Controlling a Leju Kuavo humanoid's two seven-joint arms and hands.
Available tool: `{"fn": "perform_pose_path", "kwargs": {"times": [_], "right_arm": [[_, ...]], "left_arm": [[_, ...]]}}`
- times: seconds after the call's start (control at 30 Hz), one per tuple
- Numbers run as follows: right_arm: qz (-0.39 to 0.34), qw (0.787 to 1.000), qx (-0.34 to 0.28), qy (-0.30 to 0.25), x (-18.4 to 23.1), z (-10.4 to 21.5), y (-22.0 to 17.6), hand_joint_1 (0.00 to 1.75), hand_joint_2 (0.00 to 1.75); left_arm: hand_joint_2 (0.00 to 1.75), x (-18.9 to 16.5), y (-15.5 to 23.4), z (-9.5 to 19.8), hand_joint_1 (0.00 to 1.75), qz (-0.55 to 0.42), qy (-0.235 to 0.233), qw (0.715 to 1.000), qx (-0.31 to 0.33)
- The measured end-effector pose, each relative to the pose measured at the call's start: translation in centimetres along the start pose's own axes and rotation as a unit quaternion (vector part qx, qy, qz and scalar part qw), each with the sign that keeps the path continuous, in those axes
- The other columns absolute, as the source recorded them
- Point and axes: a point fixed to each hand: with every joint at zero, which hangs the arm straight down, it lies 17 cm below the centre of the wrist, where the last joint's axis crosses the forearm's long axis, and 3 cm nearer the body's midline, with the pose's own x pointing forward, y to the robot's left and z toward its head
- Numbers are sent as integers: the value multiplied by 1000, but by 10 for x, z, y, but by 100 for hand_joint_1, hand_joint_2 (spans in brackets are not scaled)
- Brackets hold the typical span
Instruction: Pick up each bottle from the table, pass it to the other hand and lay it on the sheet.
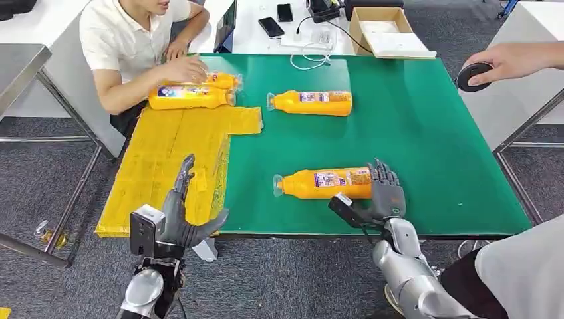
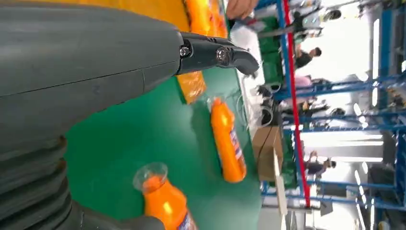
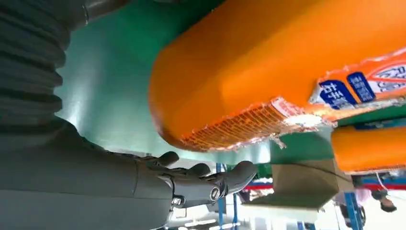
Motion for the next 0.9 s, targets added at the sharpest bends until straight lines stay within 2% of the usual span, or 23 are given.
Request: {"fn": "perform_pose_path", "kwargs": {"times": [0.07, 0.4, 0.9], "right_arm": [[5, 1000, 23, -3, 2, -1, 6, 173, 175], [33, 998, 43, -24, 10, -3, 10, 175, 175], [28, 998, 50, -26, 13, -6, 10, 175, 175]], "left_arm": [[175, -2, -3, -2, 0, 4, 3, 1000, -6], [175, -3, -5, -10, 0, 6, 4, 1000, -11], [175, 1, -9, -19, 0, 19, -4, 1000, -17]]}}
